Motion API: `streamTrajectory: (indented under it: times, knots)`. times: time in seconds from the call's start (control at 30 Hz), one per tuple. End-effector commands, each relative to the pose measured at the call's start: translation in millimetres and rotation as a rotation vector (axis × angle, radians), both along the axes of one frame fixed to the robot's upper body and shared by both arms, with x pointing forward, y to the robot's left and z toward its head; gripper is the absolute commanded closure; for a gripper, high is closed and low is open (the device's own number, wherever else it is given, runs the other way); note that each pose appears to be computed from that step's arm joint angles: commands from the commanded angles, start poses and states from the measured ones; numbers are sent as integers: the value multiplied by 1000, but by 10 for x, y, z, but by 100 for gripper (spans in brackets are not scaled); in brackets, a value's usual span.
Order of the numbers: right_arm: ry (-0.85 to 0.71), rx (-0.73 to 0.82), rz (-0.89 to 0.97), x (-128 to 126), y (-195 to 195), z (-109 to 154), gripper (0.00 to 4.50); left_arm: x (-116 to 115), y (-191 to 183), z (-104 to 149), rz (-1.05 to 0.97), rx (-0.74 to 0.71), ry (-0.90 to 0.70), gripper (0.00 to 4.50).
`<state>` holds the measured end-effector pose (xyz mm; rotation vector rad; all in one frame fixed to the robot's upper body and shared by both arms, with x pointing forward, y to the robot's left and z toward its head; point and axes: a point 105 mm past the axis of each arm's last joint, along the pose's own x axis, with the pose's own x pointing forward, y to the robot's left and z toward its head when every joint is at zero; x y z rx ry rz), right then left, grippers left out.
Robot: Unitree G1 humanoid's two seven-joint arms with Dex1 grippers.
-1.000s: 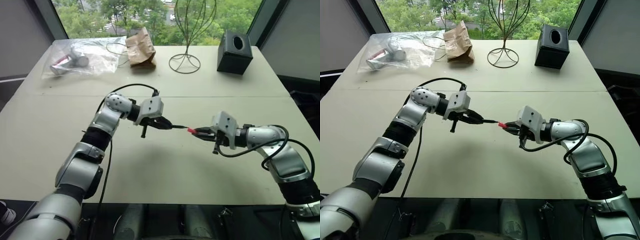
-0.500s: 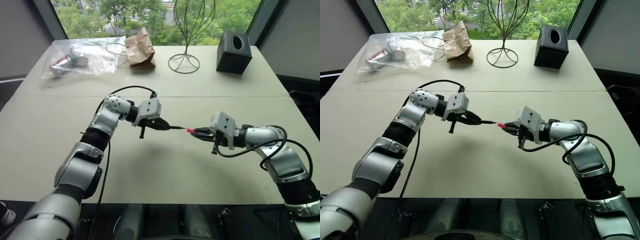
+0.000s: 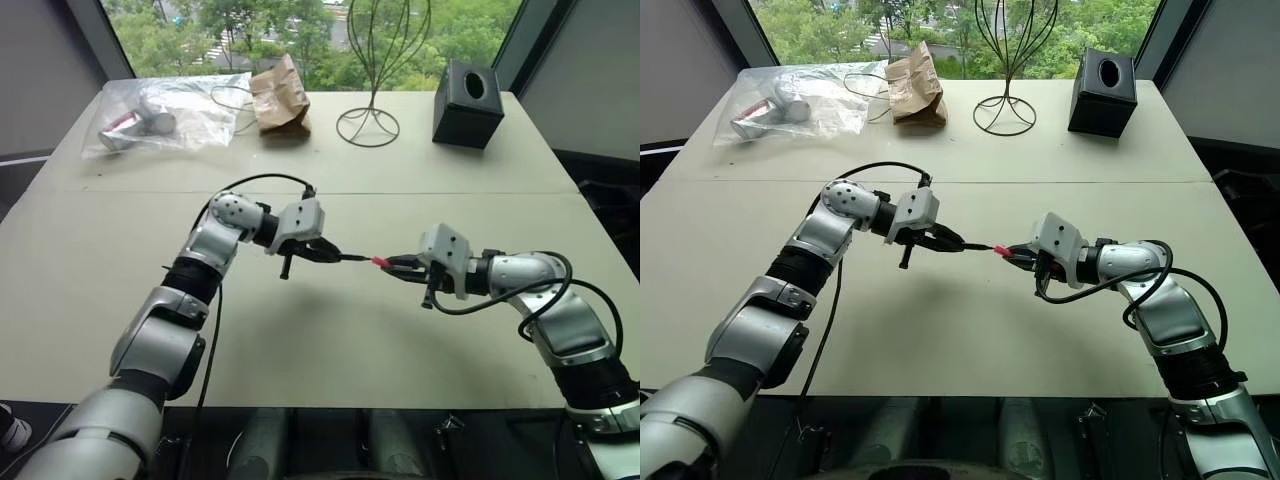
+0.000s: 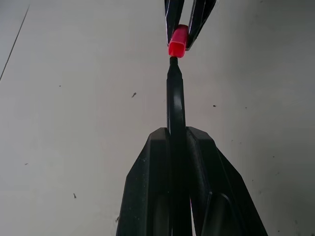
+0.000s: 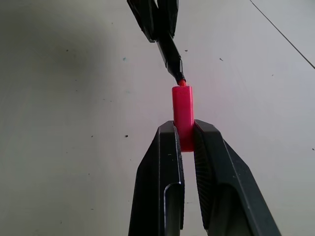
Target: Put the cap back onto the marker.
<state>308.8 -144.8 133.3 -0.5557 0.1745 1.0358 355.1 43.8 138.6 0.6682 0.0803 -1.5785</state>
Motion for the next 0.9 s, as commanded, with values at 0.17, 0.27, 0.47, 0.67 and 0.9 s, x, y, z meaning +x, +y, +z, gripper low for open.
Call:
streamTrajectory:
  times: [0.17, 0.27, 0.47, 0.67, 0.9]
  knots:
    - [-53, 4, 22, -8, 45, 125, 448, -44, -75, 42, -39, 9, -32, 450]
    - [-58, -13, 42, -19, 74, 134, 448, -33, -96, 33, -40, 23, -43, 450]
    - [-76, -64, 85, -24, 141, 145, 448, 2, -145, 18, -40, 51, -76, 450]
    - [-102, -109, 110, 10, 189, 181, 448, 23, -197, 26, -38, 50, -93, 450]
    - [-137, -127, 122, 130, 259, 293, 448, -15, -267, 33, -56, 36, -91, 450]
